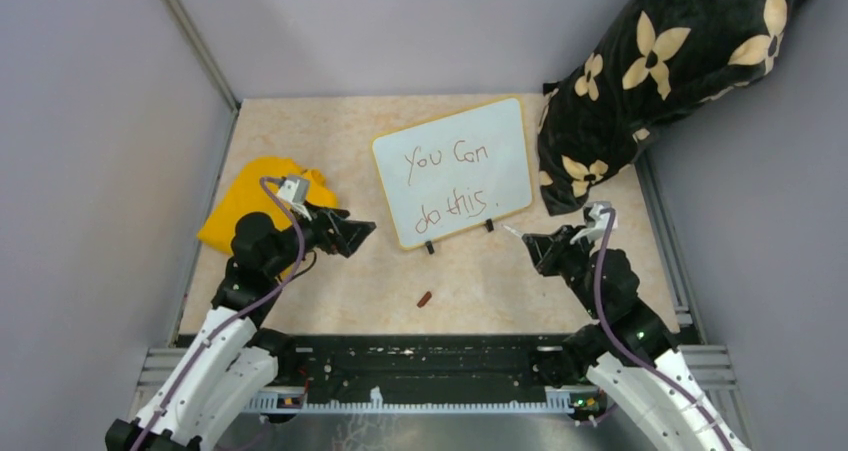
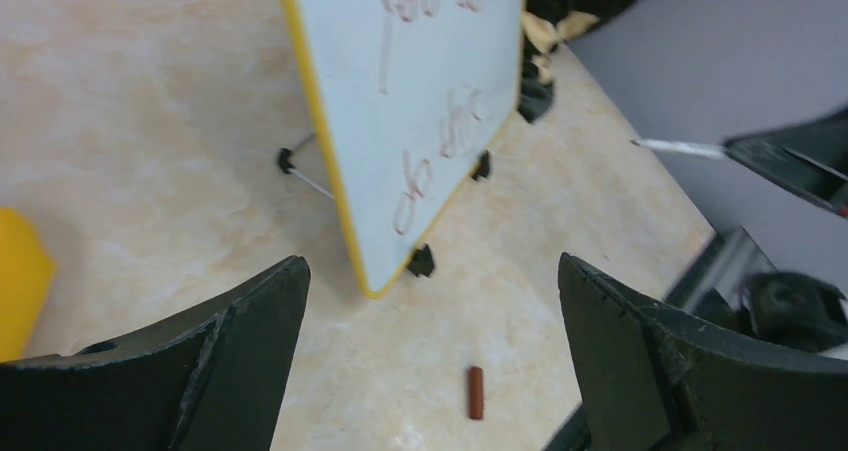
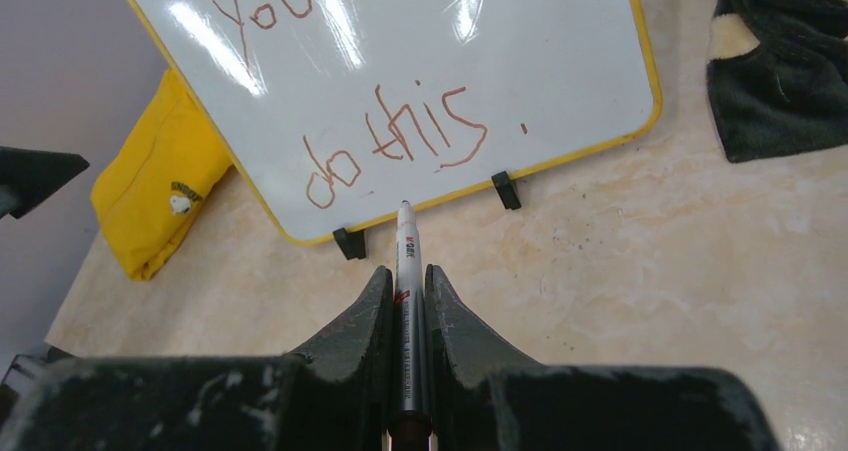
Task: Write a sentence on the whiteboard
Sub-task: Close the whiteboard marker at the center of the board.
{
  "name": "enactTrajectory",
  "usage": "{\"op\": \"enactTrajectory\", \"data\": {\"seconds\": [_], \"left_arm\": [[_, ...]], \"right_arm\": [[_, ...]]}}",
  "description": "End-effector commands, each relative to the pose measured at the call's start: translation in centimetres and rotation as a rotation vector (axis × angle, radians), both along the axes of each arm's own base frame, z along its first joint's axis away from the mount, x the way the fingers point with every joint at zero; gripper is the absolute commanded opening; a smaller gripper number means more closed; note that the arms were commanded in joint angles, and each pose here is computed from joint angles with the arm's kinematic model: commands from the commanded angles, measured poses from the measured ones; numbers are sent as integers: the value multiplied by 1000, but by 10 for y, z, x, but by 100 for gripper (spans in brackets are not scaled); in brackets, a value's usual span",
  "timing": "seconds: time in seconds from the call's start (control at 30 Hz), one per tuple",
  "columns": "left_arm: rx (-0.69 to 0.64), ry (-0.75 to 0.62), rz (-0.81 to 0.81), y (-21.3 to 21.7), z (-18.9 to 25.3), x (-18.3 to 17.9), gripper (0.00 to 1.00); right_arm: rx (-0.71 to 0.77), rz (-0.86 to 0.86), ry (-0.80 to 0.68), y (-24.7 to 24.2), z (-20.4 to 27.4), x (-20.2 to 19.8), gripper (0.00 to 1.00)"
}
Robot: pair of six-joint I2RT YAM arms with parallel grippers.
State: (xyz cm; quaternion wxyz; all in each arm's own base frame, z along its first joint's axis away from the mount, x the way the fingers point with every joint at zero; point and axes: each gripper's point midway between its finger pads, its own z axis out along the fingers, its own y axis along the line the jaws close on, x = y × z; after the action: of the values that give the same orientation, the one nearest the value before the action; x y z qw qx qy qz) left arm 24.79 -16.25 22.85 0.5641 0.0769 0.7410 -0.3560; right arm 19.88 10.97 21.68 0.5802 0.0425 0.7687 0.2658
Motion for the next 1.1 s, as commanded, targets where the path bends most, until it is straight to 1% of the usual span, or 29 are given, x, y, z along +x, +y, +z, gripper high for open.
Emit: {"op": "enactTrajectory", "data": {"seconds": [0.0,0.13,0.2,0.3,0.43,0.6,0.73,0.8,0.87,0.97,1.07], "left_arm": [[-21,-52,-329,-41,10,-32,99],[3,36,-427,-53,2,-36,99],[-7,25,-455,-56,5,-41,99],[-26,-19,-482,-59,11,-49,99],[-65,-41,-519,-66,20,-53,99],[-208,-24,-641,-83,53,-63,99],[-302,-114,-694,-96,89,-76,99],[-347,-190,-687,-102,106,-85,99],[-403,-232,-627,-106,118,-84,99],[-473,-244,-551,-108,131,-74,99],[-520,-206,-558,-117,140,-68,96]], "right_arm": [[-16,17,-19,5,9,6,0],[-46,72,-29,18,7,15,0],[-34,89,-86,24,19,20,0],[20,127,-151,35,37,23,0],[157,124,-192,43,49,27,0],[400,136,-255,51,68,26,0],[522,175,-329,56,104,22,0],[566,191,-371,58,123,20,0],[605,206,-397,61,140,18,0],[642,227,-422,70,158,16,0],[669,261,-441,81,178,9,0]]}}
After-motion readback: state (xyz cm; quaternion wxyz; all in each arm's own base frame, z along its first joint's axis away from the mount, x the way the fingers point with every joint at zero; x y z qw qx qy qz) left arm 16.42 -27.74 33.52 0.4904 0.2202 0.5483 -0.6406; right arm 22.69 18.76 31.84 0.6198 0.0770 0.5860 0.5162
